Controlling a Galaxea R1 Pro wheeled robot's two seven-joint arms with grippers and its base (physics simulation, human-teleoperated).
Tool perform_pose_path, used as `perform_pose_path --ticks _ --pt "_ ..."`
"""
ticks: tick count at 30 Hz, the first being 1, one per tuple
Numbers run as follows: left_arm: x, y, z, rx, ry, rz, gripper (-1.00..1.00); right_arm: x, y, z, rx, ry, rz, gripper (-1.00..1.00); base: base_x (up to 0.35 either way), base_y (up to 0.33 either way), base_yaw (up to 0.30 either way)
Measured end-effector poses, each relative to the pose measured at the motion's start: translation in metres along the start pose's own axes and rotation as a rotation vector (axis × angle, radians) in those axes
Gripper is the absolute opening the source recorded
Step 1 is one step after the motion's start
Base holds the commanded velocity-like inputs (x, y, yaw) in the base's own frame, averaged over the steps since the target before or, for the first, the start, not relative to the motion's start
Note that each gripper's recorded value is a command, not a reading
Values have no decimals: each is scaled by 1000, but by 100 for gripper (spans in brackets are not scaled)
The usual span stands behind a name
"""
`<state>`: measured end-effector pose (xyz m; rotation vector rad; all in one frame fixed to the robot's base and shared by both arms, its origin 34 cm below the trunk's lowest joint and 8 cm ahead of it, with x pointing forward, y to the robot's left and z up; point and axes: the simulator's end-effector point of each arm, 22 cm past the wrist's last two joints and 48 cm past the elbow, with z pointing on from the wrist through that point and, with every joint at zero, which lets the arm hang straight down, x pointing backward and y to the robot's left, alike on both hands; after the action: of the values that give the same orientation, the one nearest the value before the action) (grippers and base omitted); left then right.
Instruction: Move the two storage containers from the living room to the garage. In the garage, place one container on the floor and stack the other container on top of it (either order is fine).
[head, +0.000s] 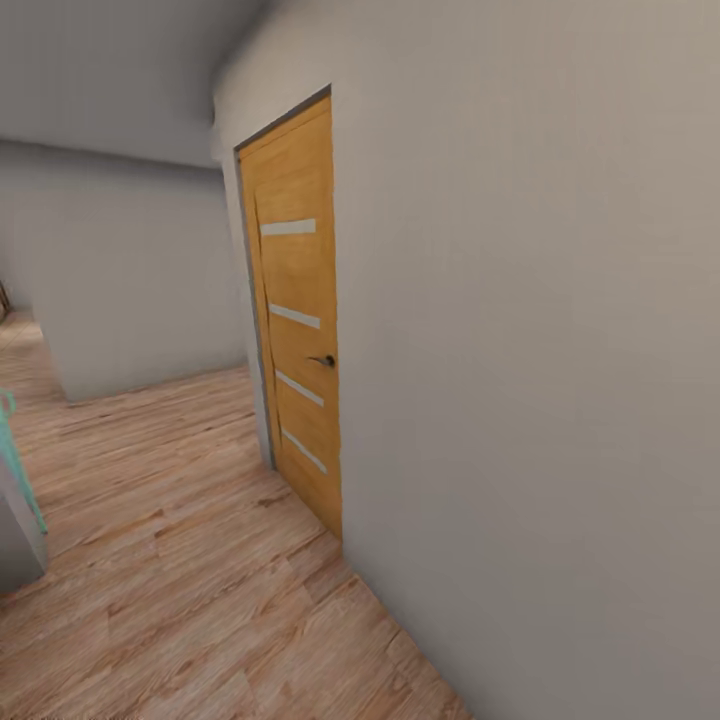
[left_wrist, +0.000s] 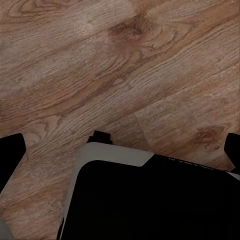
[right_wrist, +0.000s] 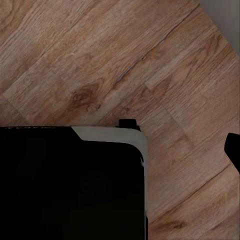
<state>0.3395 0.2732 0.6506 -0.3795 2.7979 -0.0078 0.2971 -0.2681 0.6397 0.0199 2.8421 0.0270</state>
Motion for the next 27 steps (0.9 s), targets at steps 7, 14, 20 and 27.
perform_pose_path --ticks 7,14,20,27 --pt "-1 0 0 0 -4 0 100 0 1 0 -1 0 0 100 121 0 269" --pt "-2 0 0 0 -7 0 100 0 0 0 0 0 0 100 7 0 269" --pt "-2 0 0 0 -7 0 100 0 0 0 0 1 0 100 0 0 269" --pt "-2 0 0 0 -7 0 100 0 0 0 0 0 0 100 0 0 269"
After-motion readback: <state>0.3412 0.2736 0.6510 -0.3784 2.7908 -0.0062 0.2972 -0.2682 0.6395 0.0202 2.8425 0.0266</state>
